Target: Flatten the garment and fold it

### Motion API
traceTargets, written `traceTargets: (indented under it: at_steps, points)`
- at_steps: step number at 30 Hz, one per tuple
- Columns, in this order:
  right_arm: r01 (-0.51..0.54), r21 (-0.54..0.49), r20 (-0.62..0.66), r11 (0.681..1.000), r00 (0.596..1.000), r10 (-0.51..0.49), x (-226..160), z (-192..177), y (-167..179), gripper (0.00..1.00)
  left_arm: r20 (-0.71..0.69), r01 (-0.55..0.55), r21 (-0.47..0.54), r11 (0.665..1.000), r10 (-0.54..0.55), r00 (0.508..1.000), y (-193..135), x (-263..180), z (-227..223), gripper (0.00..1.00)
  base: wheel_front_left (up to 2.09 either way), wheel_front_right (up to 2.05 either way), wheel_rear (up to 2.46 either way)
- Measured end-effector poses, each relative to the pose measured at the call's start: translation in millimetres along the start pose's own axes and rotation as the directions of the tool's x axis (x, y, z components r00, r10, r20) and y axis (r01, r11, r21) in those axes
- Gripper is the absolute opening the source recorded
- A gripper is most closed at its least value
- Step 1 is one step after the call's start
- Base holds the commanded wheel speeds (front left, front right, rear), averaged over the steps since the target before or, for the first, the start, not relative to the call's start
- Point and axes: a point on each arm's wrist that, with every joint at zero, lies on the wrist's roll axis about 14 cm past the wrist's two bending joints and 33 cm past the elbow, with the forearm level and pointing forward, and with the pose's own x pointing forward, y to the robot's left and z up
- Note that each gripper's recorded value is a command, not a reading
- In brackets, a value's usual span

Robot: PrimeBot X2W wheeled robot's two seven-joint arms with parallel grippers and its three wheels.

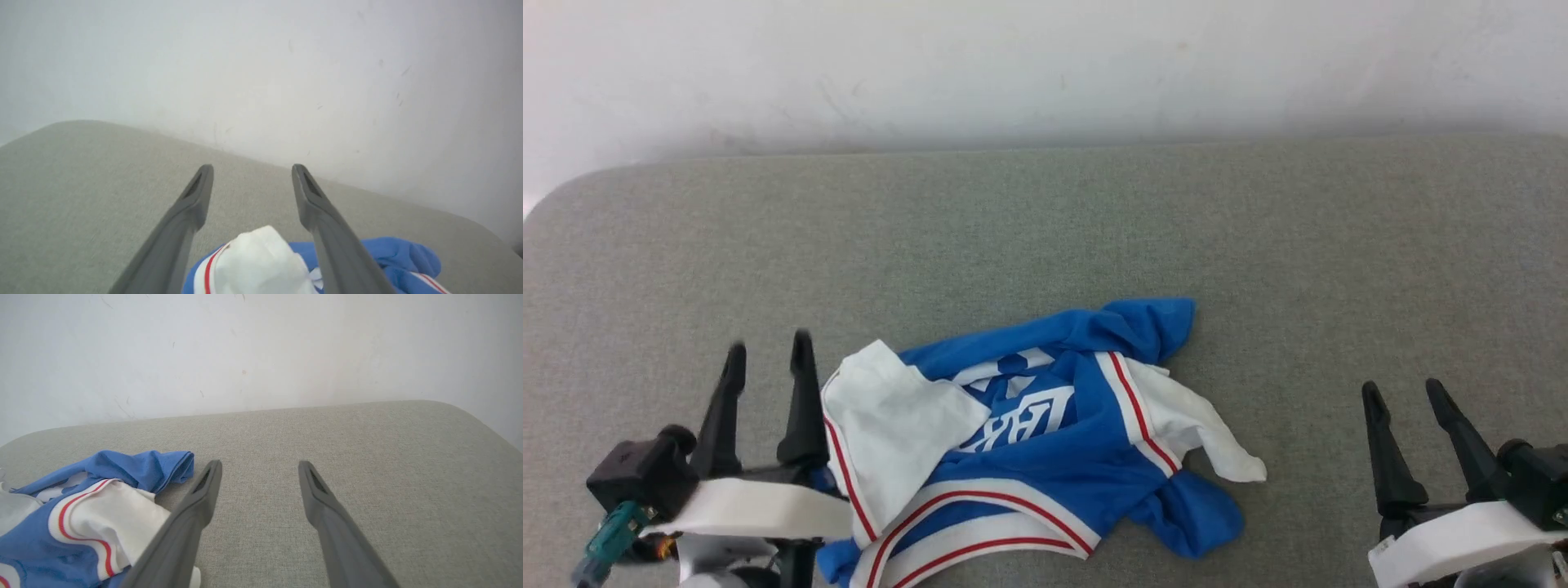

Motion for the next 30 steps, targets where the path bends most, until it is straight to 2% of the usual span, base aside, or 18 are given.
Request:
traceTargets:
  at_steps: [2, 4, 6, 8, 12, 18, 25, 27, 30]
  points:
    - [-0.008, 0.0, 0.008, 1.0, 1.0, 0.008, -0.6, 2.4, 2.9, 1.0, 0.131, 0.067, 0.065, 0.996, -0.075, 0.989, -19.5, -0.1, 34.4, 1.0, 0.0, 0.0, 0.0]
    - [-0.014, 0.0, 0.015, 1.0, 1.0, 0.014, -1.8, 4.5, 5.1, 1.0, 0.273, 0.097, 0.141, 0.985, -0.133, 0.953, -34.1, -2.6, 70.0, 1.0, 0.0, 0.0, 0.0]
    - [-0.015, 0.001, 0.022, 1.0, 1.0, 0.015, -3.6, 6.7, 5.8, 1.0, 0.344, 0.106, 0.186, 0.977, -0.166, 0.924, -44.3, -6.9, 87.5, 1.0, 0.0, 0.0, 0.0]
    - [-0.012, 0.0, 0.028, 1.0, 1.0, 0.012, -5.8, 8.4, 4.8, 1.0, 0.35, 0.109, 0.255, 0.961, -0.197, 0.916, -51.0, -11.2, 86.9, 1.0, 0.0, 0.0, 0.0]
    - [0.001, -0.008, 0.036, 1.0, 0.999, 0.0, -11.9, 11.2, 1.7, 1.0, 0.271, 0.12, 0.364, 0.924, -0.228, 0.935, -55.1, -25.5, 60.2, 1.0, 0.0, 0.0, 0.0]
    - [-0.014, -0.044, 0.021, 0.999, 1.0, 0.015, -13.0, 10.8, 6.8, 1.0, 0.201, 0.106, 0.36, 0.927, -0.188, 0.961, -47.7, -43.8, 37.9, 1.0, 0.0, 0.0, 0.0]
    - [-0.179, -0.093, -0.082, 0.979, 0.982, 0.171, 13.6, 3.6, 56.5, 1.0, 0.212, 0.064, 0.339, 0.939, -0.142, 0.967, -38.6, -46.9, 41.1, 1.0, 0.0, 0.0, 0.0]
    - [-0.239, -0.11, -0.191, 0.965, 0.958, 0.216, 22.2, -14.1, 65.4, 1.0, 0.208, 0.064, 0.334, 0.941, -0.14, 0.968, -38.3, -45.0, 39.9, 1.0, 0.0, 0.0, 0.0]
    - [-0.331, -0.172, -0.406, 0.928, 0.882, 0.24, 23.3, -56.1, 66.7, 1.0, 0.208, 0.068, 0.313, 0.947, -0.138, 0.968, -40.5, -41.3, 38.8, 1.0, 0.0, 0.0, 0.0]
